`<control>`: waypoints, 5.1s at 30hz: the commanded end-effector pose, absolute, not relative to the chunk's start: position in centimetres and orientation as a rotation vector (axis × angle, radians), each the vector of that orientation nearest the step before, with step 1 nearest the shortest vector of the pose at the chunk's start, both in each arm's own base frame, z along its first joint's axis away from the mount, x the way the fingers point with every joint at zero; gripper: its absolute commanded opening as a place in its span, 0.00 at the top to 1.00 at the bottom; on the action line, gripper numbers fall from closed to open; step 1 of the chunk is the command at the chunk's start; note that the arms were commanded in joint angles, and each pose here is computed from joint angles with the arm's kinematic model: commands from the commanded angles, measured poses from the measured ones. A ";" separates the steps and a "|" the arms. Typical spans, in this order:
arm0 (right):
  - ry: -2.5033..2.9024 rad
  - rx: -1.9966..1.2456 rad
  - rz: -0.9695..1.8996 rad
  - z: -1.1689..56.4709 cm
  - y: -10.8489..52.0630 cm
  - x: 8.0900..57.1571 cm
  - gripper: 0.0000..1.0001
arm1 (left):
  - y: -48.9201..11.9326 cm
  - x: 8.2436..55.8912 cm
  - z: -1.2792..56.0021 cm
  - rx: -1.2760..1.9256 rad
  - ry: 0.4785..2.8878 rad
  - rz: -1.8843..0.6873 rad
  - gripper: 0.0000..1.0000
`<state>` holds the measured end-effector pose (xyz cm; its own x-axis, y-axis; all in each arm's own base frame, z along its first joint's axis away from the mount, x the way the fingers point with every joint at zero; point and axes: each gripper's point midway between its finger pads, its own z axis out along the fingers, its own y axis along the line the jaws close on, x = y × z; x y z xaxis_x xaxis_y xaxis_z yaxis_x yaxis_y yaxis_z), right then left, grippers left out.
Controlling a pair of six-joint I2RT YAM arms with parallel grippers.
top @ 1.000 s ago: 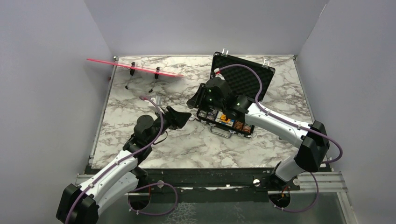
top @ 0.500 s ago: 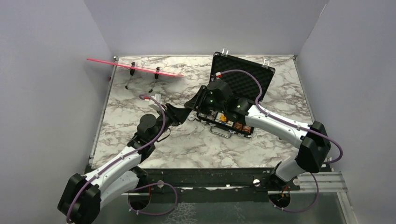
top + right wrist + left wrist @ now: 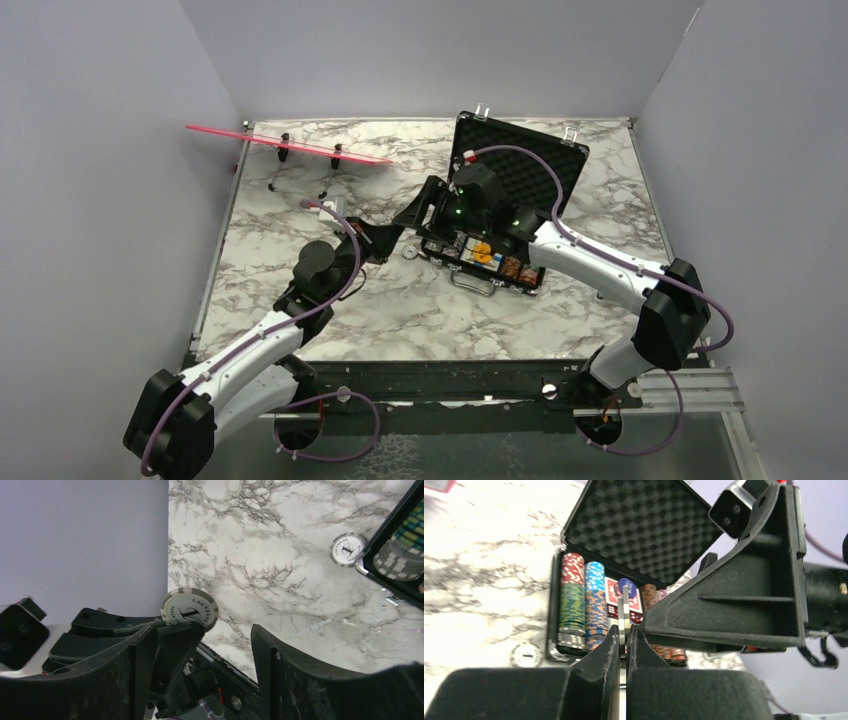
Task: Pack up texas hold em set
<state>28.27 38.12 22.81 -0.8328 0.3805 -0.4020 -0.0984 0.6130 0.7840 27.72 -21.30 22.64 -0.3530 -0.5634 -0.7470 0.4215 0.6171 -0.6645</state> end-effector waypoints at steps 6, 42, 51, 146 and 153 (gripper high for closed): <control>2.241 0.028 1.165 23.4 31.6 30.3 0.29 | -23.2 25.3 23.4 0.667 1.446 -0.740 1.00; 2.388 0.315 0.941 15.8 22.2 25.2 0.34 | -26.2 31.6 9.1 1.889 1.591 -0.428 1.00; 2.394 0.309 0.955 15.7 22.5 25.4 0.34 | -26.9 31.4 9.7 1.875 1.573 -0.466 1.00; 2.372 0.212 0.896 15.5 21.9 25.5 0.34 | -28.6 34.3 12.2 1.801 1.596 -0.359 0.68; 2.362 0.054 0.848 14.0 22.6 26.9 0.37 | -27.3 34.3 16.8 1.594 1.538 -0.405 0.66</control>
<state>25.51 22.14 14.99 -0.8214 0.3080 -0.4800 -0.0792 0.7719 0.6308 34.27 -27.26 11.95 0.1669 0.7636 -0.6238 0.9516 0.0407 0.3045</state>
